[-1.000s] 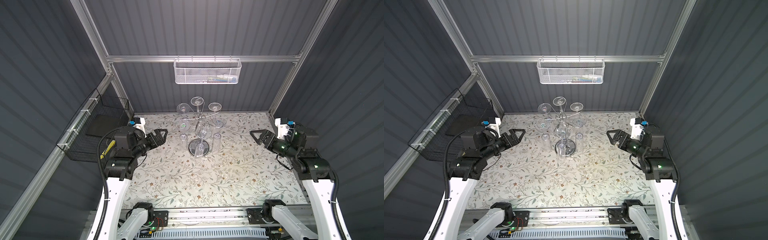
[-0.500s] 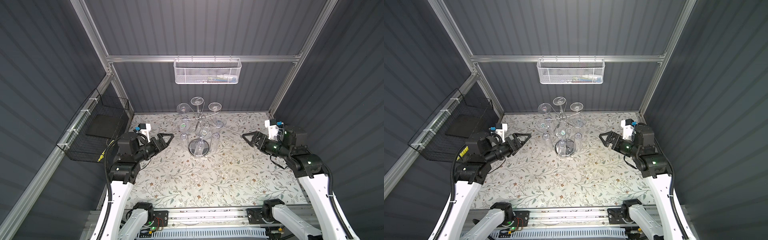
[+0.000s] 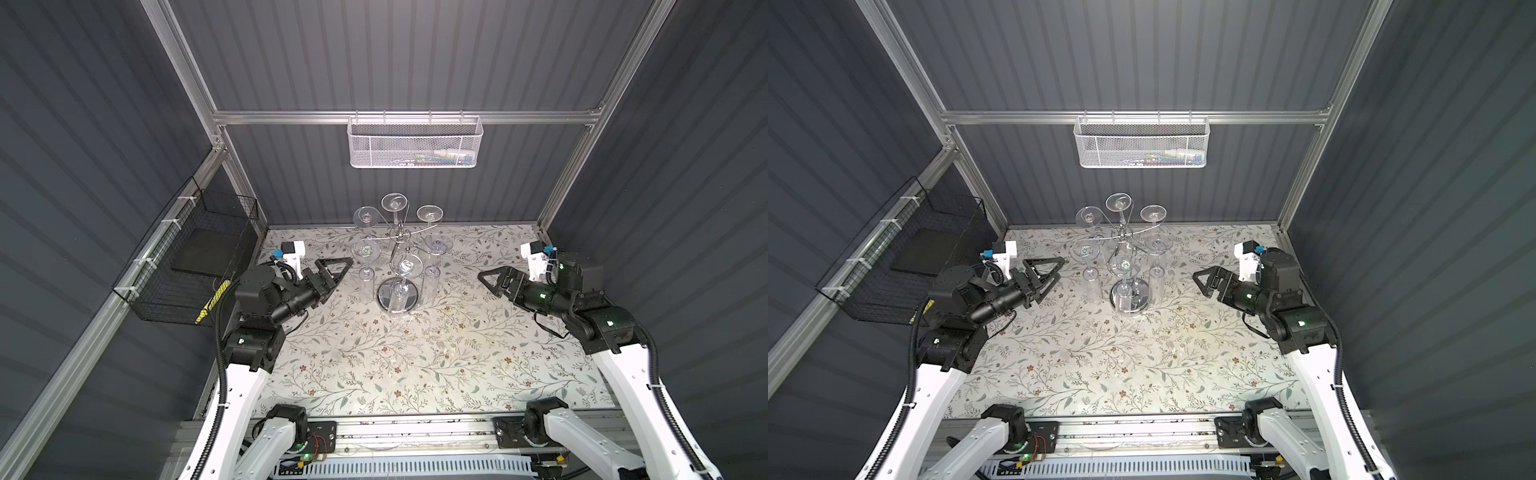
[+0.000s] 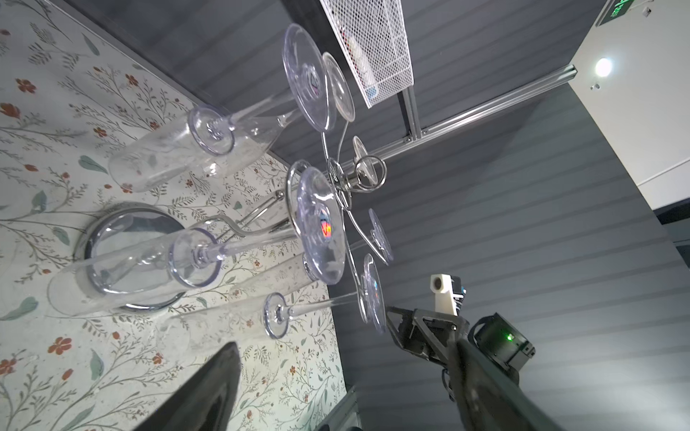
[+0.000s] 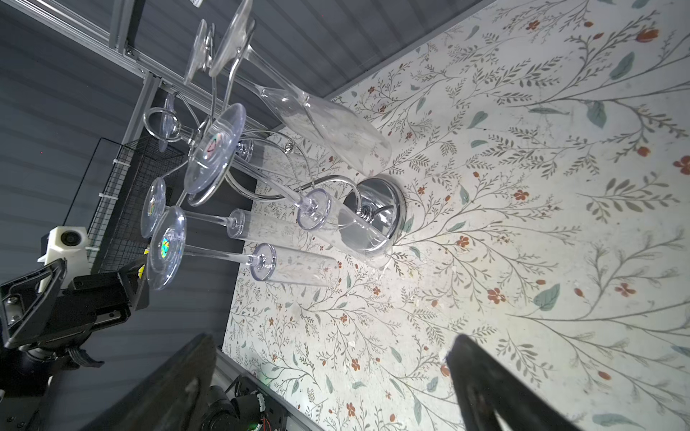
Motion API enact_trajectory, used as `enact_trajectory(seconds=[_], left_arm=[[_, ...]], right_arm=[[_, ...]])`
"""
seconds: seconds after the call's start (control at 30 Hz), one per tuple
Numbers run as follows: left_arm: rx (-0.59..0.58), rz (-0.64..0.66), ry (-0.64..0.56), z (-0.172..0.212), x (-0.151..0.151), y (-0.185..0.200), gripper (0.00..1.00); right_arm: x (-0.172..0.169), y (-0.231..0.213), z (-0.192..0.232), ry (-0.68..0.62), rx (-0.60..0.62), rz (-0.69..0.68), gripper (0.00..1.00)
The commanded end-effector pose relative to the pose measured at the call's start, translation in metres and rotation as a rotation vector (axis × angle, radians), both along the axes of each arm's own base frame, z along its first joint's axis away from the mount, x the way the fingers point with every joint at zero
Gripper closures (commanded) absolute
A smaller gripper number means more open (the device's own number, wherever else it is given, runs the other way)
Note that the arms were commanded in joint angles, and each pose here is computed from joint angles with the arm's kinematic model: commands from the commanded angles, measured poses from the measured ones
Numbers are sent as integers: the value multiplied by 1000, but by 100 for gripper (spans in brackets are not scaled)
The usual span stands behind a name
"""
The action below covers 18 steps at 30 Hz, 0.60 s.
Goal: Take the wine glass off the wine glass rack
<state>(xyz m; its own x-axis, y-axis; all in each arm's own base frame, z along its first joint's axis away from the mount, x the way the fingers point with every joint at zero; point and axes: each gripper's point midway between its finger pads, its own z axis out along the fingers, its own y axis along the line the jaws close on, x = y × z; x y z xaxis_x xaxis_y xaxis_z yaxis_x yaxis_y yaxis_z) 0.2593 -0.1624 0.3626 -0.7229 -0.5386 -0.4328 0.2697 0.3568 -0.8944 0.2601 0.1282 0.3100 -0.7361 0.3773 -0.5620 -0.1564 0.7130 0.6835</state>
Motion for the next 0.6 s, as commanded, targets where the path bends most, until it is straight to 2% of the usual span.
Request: enact_trajectory(seconds=[0.0,0.57], left_arm=[[-18,-18,-9,0,0,-11,11],[-89,-21,-11,5,8,-20,15]], right_arm=[[0,3,-2,0,9,8,1],[1,4,-10,19,18,6,1]])
